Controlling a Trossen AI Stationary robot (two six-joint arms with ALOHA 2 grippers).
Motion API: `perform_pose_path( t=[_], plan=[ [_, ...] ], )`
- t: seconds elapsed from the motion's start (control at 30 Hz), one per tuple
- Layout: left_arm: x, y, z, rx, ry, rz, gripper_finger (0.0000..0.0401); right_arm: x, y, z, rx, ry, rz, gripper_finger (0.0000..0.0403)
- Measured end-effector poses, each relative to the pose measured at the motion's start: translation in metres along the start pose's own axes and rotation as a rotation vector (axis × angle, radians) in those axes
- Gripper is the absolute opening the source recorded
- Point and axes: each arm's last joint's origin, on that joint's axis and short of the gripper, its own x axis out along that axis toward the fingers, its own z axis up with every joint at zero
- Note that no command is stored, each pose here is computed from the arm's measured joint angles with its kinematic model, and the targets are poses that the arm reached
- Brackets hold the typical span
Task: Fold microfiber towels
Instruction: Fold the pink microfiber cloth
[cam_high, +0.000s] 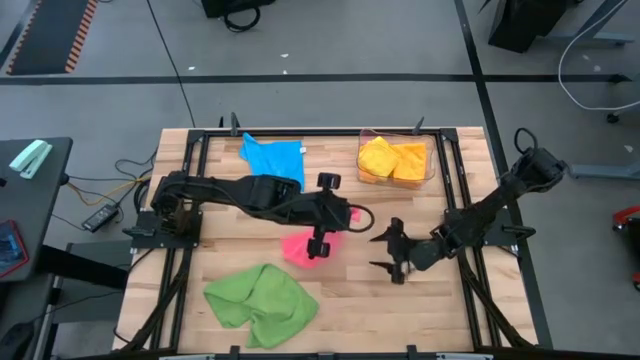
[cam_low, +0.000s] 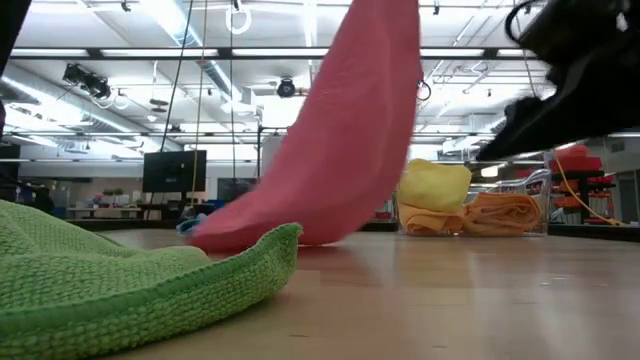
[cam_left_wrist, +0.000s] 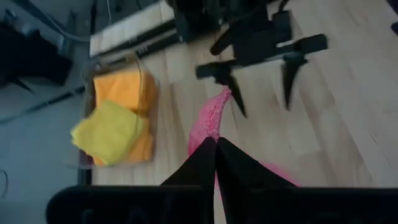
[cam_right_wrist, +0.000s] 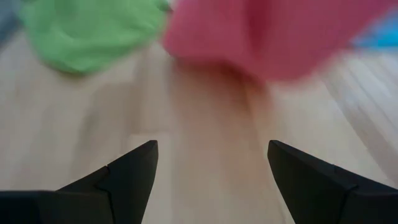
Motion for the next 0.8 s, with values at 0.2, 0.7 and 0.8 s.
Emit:
perform_pose_path(
  t=[0.2,0.7,0.8],
  plan=[
    [-0.008,0.006,0.014,0.036,-0.122,0.033,0.0006,-0.005,0.008,0.011,-0.117,-0.177,0.036,0.0312],
    [-0.009,0.023,0.027,0.066,-0.208,0.287,0.0006,0.005,-0.007,0.035,-0.163,-0.309,0.205,0.0312],
    [-0.007,0.031,0.027,0.011,-0.222,0.305,0.001,0.005,-0.006,0.042,-0.155,-0.33,0.202,0.0312]
  ],
)
